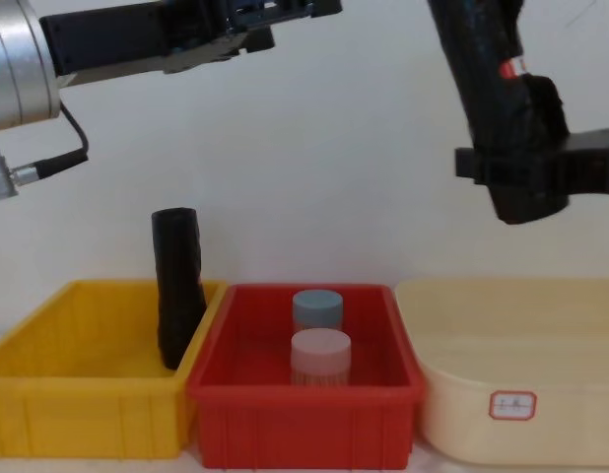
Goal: Pick up the garbage bag with the one hand and transfer it to the other hand.
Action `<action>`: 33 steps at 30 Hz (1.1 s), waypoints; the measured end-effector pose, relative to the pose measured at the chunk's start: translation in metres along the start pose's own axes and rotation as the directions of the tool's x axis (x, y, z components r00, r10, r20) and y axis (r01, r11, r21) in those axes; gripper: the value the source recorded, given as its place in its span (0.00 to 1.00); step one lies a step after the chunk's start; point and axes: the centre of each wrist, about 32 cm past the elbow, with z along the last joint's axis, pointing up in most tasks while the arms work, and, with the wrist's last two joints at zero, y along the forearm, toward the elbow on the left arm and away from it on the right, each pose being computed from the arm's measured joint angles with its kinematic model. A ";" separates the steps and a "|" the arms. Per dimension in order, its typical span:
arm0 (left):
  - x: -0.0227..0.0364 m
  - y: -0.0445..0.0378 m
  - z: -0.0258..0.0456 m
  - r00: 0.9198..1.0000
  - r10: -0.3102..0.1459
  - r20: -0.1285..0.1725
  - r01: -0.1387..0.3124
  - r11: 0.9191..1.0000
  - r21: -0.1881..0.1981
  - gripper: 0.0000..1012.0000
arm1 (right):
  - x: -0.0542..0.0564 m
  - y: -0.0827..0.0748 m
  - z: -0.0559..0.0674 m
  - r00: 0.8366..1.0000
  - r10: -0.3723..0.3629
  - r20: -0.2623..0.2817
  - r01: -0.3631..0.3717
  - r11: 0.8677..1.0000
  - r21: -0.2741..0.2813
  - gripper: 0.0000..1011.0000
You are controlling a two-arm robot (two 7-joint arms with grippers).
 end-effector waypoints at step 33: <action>-0.0048 0.0092 -0.0259 0.881 0.457 0.125 -0.466 0.883 0.052 0.99 | 0.044 0.004 -0.029 0.978 -0.210 -0.013 0.204 0.963 -0.174 0.56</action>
